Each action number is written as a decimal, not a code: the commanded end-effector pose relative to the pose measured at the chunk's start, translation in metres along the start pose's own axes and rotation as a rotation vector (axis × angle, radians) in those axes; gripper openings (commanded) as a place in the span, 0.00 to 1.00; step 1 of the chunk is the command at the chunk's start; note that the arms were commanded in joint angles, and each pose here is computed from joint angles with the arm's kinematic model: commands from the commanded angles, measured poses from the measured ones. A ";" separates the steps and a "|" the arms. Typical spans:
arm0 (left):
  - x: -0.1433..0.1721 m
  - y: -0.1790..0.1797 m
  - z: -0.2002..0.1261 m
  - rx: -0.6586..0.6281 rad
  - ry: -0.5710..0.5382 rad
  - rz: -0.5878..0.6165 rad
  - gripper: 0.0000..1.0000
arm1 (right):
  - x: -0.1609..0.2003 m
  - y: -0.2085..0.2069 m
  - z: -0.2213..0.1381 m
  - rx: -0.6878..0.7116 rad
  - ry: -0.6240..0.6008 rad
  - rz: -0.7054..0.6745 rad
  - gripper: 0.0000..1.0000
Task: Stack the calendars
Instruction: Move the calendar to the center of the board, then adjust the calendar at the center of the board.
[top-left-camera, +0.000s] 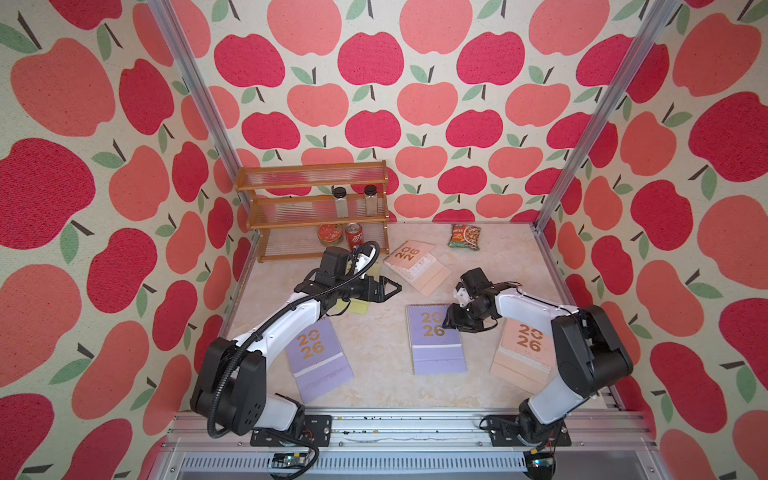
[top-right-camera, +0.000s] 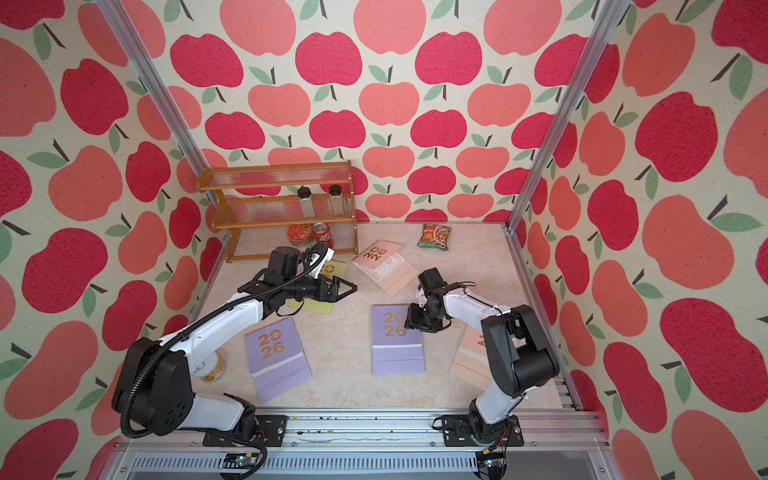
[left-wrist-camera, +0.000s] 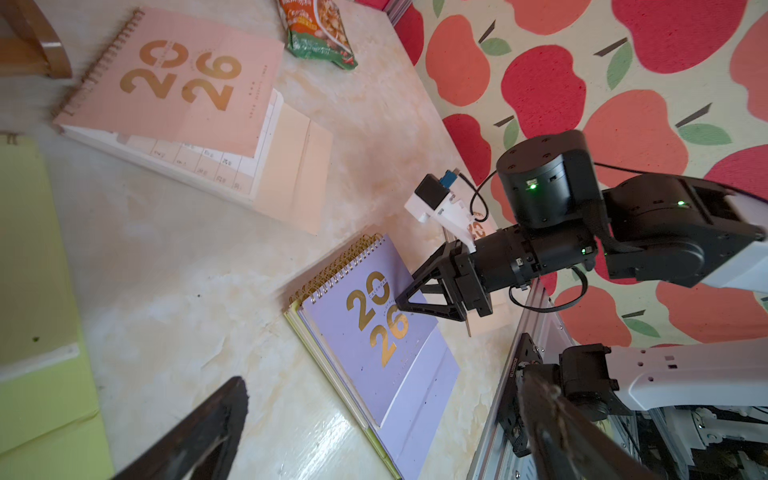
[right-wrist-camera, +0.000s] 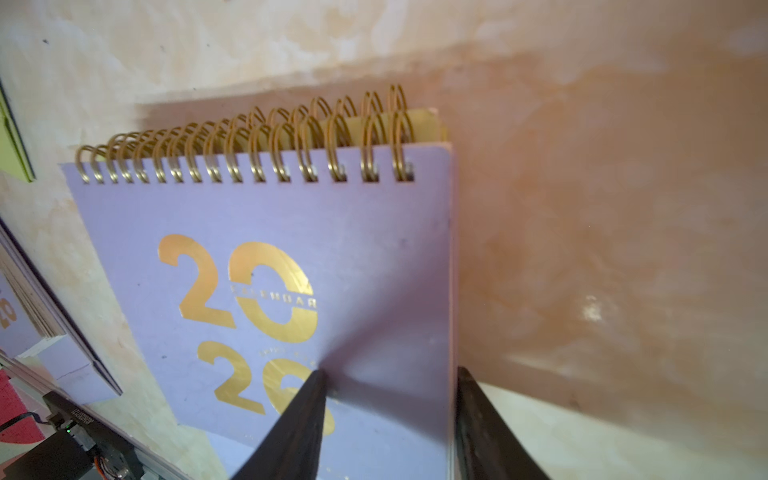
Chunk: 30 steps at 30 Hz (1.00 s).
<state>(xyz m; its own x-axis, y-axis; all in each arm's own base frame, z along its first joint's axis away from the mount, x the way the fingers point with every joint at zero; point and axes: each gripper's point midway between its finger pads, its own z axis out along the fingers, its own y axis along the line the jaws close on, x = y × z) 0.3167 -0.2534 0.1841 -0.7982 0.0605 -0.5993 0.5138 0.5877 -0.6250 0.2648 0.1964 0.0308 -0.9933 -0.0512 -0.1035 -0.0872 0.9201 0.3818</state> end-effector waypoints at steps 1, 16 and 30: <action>0.036 0.031 0.010 -0.140 0.105 -0.065 1.00 | 0.008 0.000 0.018 0.039 0.037 0.024 0.50; 0.078 0.065 0.062 -0.245 0.262 -0.167 1.00 | 0.018 0.020 0.027 0.017 0.036 0.003 0.50; 0.078 0.061 0.081 -0.212 0.277 -0.175 1.00 | 0.026 0.024 0.017 0.019 0.023 -0.020 0.50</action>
<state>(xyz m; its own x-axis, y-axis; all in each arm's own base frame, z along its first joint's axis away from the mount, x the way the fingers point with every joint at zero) 0.3060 -0.2723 0.0585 -0.9353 0.1498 -0.3206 0.3145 0.7673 -0.5589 0.2614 0.2349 0.0325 -0.9845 -0.0677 -0.1620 -0.1291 0.9042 0.4071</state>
